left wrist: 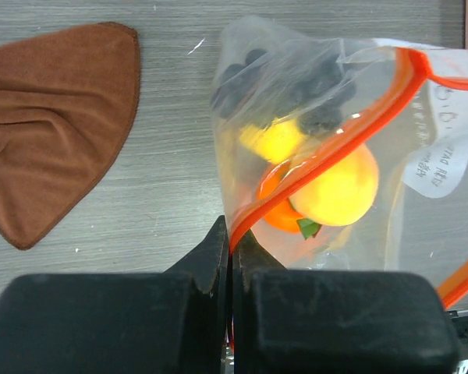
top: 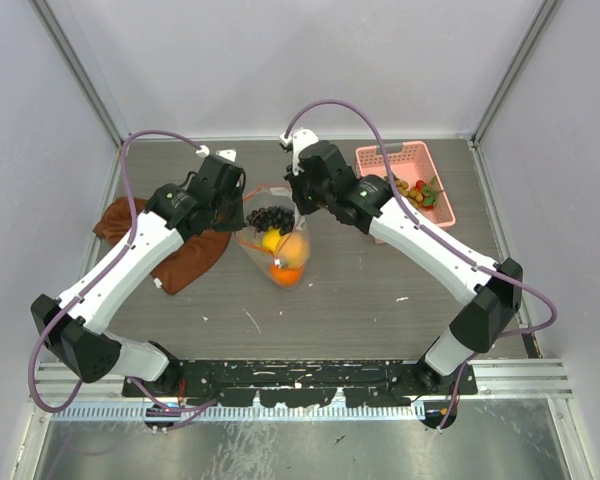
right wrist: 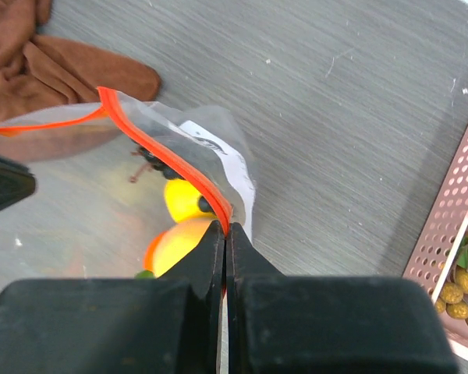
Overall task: Place the food in the zip-top bag and seal the zipper
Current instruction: Place the fake fruit in the zipper food storage bag.
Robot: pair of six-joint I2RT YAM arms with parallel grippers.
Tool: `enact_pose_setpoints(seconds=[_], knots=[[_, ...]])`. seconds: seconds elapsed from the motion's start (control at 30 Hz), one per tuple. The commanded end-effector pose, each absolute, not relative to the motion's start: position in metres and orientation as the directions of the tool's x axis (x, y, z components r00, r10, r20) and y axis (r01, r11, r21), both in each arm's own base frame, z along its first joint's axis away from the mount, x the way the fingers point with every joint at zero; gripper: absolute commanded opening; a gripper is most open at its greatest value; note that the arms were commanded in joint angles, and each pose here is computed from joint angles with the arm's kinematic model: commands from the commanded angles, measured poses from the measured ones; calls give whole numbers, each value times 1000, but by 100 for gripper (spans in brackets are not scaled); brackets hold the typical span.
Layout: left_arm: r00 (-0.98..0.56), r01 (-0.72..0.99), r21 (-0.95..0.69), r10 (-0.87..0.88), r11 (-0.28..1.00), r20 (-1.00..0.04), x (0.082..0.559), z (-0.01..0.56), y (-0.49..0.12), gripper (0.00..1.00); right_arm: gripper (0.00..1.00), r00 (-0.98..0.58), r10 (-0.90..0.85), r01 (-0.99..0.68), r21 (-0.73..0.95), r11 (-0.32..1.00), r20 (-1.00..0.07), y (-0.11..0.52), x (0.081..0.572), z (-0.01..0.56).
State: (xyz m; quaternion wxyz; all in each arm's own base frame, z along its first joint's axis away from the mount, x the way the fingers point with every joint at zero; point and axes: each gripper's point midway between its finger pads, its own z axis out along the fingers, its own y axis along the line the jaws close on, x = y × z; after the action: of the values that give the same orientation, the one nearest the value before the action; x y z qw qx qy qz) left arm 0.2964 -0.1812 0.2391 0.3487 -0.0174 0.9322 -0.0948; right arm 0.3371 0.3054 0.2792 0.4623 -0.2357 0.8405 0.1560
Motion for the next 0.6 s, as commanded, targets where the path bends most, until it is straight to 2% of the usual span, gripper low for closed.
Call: enact_pose_setpoints(seconds=[0.0,0.33,0.57], knots=[[-723,51,-157,-72,986,-688,303,257,-175,0,3,-443,-276,-519,-7,855,-853,299,349,284],[-710,93,-90,2,992,-704,313,270,-174,0,12,-440,-277,-568,26,823,-854,312,351,291],[-701,103,-76,19,992,-713,316,266,-174,0,24,-435,-260,-603,65,795,-862,309,345,300]])
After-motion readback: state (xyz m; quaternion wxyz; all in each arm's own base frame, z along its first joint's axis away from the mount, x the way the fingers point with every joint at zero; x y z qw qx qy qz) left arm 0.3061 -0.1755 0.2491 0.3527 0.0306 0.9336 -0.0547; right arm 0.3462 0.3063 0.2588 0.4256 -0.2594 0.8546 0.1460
